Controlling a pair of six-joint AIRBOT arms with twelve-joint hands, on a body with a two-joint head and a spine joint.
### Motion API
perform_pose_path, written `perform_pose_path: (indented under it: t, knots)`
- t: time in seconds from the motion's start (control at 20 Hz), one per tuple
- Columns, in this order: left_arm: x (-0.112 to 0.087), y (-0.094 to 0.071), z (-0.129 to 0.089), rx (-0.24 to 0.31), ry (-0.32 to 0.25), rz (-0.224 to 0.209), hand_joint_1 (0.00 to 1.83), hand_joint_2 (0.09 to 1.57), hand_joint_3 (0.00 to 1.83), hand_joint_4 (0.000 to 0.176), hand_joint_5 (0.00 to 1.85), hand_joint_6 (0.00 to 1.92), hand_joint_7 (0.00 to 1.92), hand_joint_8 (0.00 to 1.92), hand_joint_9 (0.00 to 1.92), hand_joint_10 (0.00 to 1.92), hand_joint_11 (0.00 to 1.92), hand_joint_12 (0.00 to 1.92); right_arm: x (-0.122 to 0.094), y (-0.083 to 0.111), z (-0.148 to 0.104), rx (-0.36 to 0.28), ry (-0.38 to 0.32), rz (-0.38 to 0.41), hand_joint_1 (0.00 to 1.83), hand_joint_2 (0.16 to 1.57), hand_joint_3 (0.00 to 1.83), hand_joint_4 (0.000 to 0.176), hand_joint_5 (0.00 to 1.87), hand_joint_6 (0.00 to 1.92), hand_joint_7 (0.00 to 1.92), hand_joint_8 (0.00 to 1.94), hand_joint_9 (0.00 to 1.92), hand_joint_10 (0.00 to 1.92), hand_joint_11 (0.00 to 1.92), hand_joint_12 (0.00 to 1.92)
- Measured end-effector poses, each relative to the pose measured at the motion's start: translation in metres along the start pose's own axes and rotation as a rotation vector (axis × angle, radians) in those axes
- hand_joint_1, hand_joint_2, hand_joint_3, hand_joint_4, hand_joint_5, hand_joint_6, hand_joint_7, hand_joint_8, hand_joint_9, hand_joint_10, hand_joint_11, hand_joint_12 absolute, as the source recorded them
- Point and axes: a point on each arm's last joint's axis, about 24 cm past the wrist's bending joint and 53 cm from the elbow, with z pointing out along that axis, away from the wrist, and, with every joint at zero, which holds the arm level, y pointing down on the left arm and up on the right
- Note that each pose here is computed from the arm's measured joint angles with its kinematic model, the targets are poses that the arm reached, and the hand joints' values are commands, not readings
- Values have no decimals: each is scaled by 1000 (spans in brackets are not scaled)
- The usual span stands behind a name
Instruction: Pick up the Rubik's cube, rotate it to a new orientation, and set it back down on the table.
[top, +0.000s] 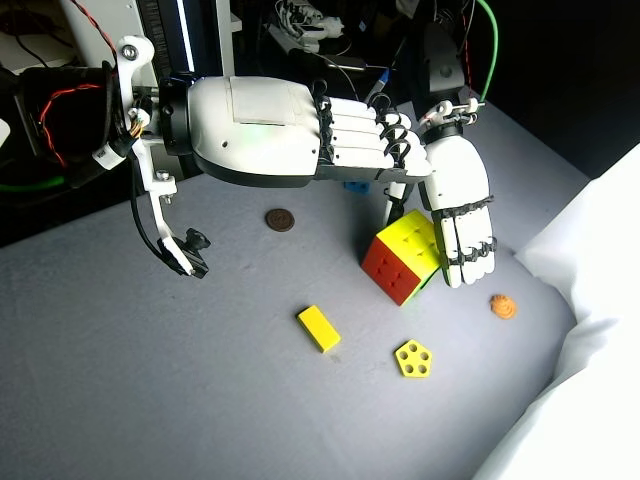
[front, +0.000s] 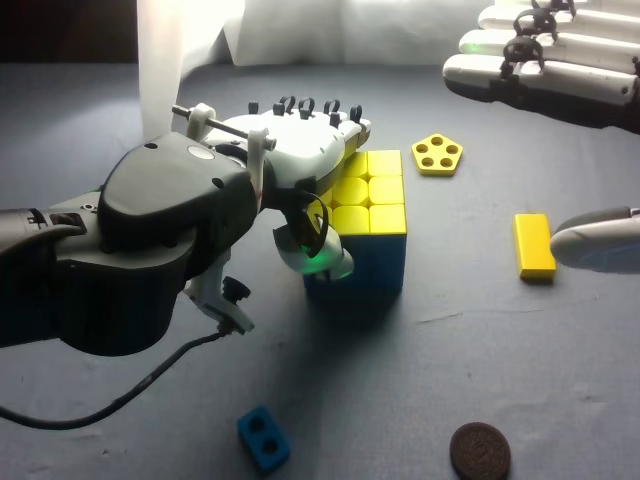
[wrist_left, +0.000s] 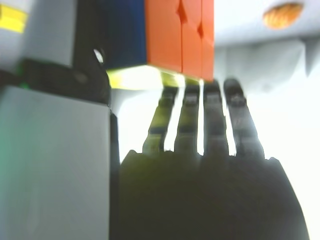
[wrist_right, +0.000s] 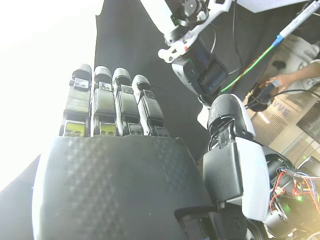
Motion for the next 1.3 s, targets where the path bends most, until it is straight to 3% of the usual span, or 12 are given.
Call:
perform_pose_path:
  t: [0.95, 1.3]
  knots:
    - [-5, 20, 6, -49, -5, 6, 974, 1000, 3, 0, 0, 0, 0, 0, 0, 0, 0, 0, 2, -1, -1, 4, 4, 2, 0, 1230, 0, 0, 0, 0, 10, 4, 0, 0, 0, 0]
    - [-1, 11, 7, -28, 0, 23, 969, 977, 0, 0, 0, 0, 0, 0, 0, 0, 0, 0, 1, 0, -1, 0, 1, -1, 0, 1244, 5, 0, 0, 0, 0, 0, 0, 0, 0, 0]
